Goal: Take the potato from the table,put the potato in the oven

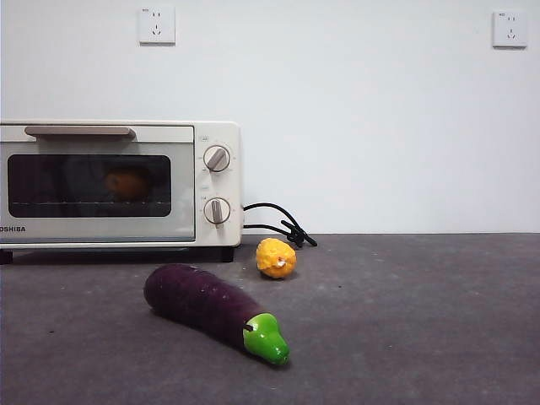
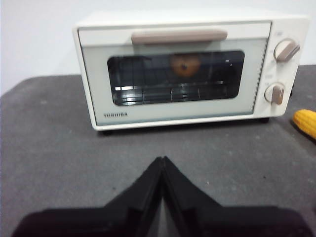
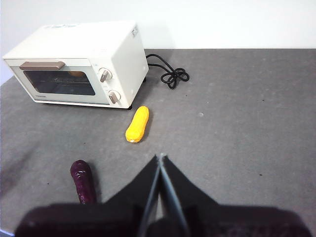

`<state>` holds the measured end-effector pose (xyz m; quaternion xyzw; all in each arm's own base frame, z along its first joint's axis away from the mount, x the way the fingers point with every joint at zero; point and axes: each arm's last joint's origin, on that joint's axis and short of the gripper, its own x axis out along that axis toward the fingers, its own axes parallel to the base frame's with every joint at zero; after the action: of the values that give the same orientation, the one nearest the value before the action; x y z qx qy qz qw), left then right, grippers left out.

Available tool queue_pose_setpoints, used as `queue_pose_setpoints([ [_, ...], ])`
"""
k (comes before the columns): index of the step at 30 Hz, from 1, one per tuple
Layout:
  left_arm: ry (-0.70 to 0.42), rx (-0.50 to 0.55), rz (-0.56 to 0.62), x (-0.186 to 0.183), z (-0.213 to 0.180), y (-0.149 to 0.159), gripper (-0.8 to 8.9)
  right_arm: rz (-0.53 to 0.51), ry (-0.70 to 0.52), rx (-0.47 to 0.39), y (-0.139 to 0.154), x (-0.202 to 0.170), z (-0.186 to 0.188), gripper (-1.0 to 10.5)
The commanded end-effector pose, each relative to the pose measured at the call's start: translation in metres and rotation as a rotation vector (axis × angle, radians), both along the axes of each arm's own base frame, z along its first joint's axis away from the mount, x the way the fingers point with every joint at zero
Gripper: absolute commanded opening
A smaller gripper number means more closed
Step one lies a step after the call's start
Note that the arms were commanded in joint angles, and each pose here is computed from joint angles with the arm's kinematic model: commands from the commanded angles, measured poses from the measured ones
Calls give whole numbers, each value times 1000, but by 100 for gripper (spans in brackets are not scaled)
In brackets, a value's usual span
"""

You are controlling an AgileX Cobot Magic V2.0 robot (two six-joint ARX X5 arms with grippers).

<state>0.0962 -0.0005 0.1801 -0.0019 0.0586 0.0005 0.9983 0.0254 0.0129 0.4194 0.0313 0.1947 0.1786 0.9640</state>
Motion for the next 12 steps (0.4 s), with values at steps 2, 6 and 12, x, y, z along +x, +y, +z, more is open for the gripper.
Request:
queue_pose_setpoints([
  [2,-3,-14,5,0,-15,0,-4,-6,6,-21,-1,0,-3,2],
  [6,0,-10,-9,1,-26,0,-4,-6,5,-21,-1,0,-3,2],
  [12,23,16,-6,0,-28,0,-4,-6,6,-20,-1,0,-2,2],
])
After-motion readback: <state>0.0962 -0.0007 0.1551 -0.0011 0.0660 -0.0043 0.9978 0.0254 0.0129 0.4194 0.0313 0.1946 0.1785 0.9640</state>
